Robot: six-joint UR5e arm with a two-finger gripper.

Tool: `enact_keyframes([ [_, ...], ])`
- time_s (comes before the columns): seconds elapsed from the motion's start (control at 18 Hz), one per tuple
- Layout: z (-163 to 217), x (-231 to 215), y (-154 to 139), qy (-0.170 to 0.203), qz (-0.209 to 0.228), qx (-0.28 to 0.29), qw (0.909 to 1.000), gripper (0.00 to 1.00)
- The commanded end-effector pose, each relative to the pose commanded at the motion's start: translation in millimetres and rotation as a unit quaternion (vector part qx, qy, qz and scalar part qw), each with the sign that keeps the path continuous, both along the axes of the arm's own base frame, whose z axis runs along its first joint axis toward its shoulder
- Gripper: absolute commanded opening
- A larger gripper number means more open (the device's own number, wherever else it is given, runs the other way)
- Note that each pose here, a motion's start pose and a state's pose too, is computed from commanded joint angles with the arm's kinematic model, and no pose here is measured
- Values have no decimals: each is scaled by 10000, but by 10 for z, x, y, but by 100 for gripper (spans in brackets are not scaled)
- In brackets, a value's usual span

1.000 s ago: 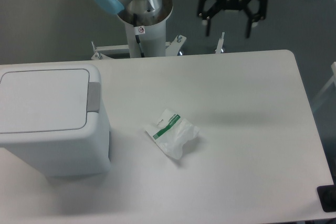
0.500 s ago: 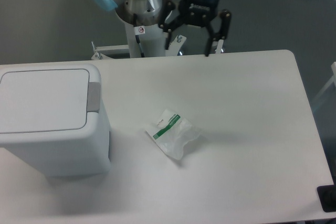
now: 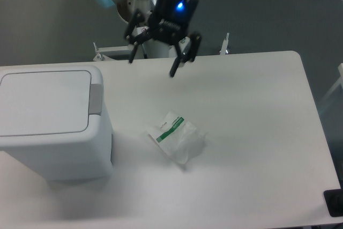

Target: Open the trash can

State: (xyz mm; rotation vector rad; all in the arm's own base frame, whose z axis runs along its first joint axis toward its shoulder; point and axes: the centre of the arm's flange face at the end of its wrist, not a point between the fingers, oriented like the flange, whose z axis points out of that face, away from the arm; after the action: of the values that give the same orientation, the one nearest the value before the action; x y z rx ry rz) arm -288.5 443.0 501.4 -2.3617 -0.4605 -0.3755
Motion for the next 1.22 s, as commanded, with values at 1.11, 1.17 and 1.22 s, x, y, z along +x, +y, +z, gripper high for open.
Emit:
enact_keyframes([
  [1.11, -438, 136, 422, -188, -420, -167, 9988, 100],
  [1.17, -454, 129, 428, -200, -420, -176, 9988, 100],
  [1.22, -470, 134, 433, -212, -428, -186, 9987, 100],
])
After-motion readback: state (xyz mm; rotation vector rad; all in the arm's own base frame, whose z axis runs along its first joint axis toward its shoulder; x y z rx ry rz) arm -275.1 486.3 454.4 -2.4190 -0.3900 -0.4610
